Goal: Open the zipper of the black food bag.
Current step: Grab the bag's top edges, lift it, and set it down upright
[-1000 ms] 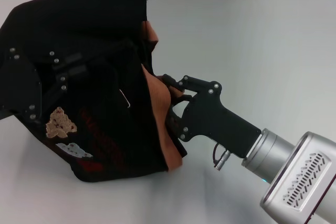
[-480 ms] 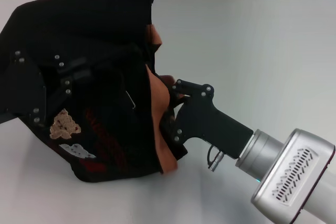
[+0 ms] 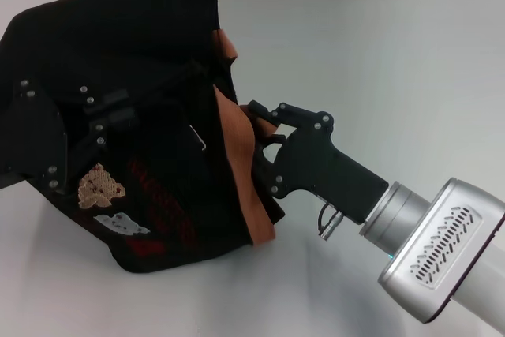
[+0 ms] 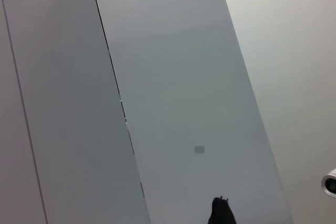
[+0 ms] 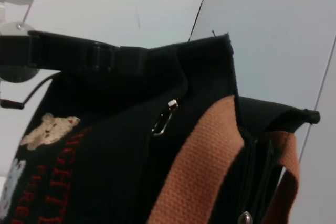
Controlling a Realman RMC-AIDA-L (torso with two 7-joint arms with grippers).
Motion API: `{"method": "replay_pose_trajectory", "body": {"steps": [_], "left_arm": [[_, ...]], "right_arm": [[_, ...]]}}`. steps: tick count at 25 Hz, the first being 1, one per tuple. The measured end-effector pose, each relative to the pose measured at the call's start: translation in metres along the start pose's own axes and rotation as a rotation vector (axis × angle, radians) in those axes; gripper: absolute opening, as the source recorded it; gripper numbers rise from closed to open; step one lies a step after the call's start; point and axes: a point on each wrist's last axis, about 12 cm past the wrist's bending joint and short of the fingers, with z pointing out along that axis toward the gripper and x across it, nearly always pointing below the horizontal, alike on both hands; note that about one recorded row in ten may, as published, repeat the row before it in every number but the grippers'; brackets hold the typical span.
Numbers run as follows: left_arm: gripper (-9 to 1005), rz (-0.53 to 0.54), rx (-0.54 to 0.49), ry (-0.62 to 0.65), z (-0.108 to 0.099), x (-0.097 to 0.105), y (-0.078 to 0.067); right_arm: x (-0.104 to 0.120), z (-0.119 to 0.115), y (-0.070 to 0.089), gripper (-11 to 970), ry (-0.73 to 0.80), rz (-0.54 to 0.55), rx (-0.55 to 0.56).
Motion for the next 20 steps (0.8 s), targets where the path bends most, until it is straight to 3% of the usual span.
{"method": "replay_pose_trajectory", "body": {"steps": [20], "left_arm": [[91,-0.011,0.003,-0.007,0.0021,0.0018,-0.0040]], "right_arm": [[0.0034,0.0012,-0.0092,300,0.027,-0.035,0.043]]}}
